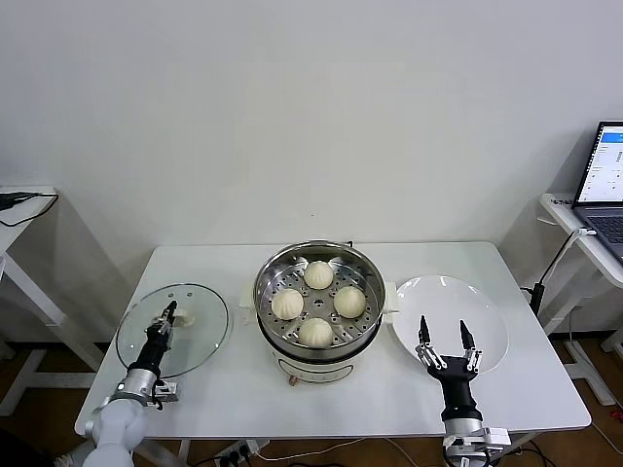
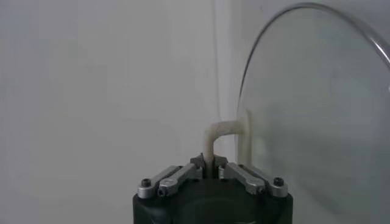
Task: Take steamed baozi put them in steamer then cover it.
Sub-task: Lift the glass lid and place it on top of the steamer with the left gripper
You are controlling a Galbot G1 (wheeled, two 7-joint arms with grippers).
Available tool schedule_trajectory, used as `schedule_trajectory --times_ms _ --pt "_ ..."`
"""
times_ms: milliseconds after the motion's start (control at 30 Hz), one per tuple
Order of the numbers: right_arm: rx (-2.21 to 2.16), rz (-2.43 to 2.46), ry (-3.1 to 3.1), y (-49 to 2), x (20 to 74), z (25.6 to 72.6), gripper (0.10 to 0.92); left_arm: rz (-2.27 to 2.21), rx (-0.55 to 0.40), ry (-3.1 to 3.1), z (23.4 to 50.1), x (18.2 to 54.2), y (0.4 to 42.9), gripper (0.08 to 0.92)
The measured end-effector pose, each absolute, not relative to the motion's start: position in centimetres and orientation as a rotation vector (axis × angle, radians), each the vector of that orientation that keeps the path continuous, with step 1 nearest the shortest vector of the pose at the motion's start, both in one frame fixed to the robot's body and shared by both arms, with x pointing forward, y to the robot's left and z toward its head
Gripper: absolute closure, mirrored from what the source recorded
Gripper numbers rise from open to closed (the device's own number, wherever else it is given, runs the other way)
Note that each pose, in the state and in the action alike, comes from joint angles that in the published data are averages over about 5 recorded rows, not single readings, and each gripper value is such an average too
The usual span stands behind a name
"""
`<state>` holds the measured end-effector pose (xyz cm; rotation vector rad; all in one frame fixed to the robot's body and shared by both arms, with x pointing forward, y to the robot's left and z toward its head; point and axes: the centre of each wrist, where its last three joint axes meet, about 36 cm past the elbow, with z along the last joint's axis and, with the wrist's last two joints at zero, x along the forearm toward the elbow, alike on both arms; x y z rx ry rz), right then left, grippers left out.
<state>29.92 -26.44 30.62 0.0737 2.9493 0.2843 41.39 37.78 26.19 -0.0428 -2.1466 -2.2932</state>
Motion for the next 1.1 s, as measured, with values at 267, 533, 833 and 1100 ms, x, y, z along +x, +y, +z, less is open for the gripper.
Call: schedule_trajectory --times_ms 267,533,833,1100 --pt "0.071 0.283 2.944 -26.5 30.1 30.8 0.2 -2.328 0.121 -2.148 31.8 39.6 38.4 0.812" --pt "0.071 0.28 2.939 -26.7 30.3 30.9 0.2 -2.299 0.195 -2.19 38.9 37.2 36.8 0.812" --pt "0.085 0.279 2.933 -26.9 30.3 30.8 0.2 -2.247 0.128 -2.267 44.6 36.6 30.4 0.812" --pt "0.104 0.274 2.931 -27.1 30.3 30.8 0.2 -2.209 0.034 -2.33 46.7 37.3 23.7 0.812"
